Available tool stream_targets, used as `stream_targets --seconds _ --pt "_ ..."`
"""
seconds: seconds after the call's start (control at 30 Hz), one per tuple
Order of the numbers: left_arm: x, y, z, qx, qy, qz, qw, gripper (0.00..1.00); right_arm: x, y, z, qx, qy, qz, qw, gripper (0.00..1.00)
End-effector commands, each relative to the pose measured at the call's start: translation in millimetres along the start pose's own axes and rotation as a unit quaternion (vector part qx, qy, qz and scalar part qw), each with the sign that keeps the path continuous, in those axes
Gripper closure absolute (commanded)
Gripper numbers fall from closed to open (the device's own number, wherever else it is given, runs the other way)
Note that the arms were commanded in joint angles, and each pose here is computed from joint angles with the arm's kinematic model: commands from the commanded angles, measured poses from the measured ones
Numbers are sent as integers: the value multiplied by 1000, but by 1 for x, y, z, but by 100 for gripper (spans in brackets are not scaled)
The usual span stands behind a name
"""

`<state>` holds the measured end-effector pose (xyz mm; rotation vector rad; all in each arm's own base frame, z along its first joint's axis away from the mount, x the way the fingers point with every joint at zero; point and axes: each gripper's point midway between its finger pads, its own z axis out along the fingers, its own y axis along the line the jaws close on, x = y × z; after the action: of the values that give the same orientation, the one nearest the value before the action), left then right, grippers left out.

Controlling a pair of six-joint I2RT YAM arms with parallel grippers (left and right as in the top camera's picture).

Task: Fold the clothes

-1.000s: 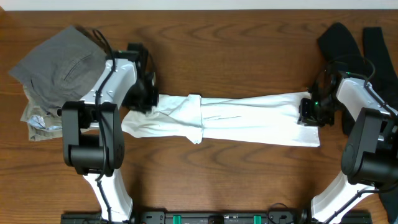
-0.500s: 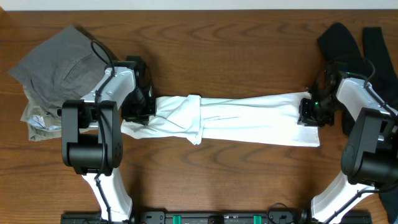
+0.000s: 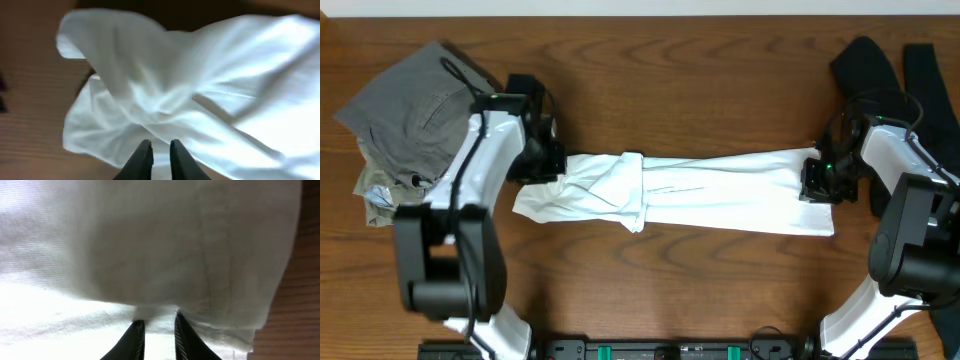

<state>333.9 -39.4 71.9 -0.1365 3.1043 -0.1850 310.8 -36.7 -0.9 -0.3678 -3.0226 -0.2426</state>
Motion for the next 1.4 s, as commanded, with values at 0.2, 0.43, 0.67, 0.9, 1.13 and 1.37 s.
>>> stream_targets --seconds 0.2,0.43,0.67,0.9,1.13,1.37 --pt "10 -59 -14 126 1 66 990 85 -12 -4 -40 7 -59 4 998 79" --pt "17 -115 -8 135 -17 172 976 59 -10 -2 -47 3 -65 3 998 77" --pt "16 -149 17 100 -37 241 965 55 -9 -1 -47 3 -64 2 998 77" --pt "6 -161 53 99 -33 248 963 54 -9 -1 -47 3 -63 3 998 77" --pt "-8 -169 57 107 -62 252 960 59 -9 -1 -47 3 -64 2 998 77" --pt "-8 -169 57 107 -61 252 960 73 -10 -1 -47 3 -64 2 998 76"
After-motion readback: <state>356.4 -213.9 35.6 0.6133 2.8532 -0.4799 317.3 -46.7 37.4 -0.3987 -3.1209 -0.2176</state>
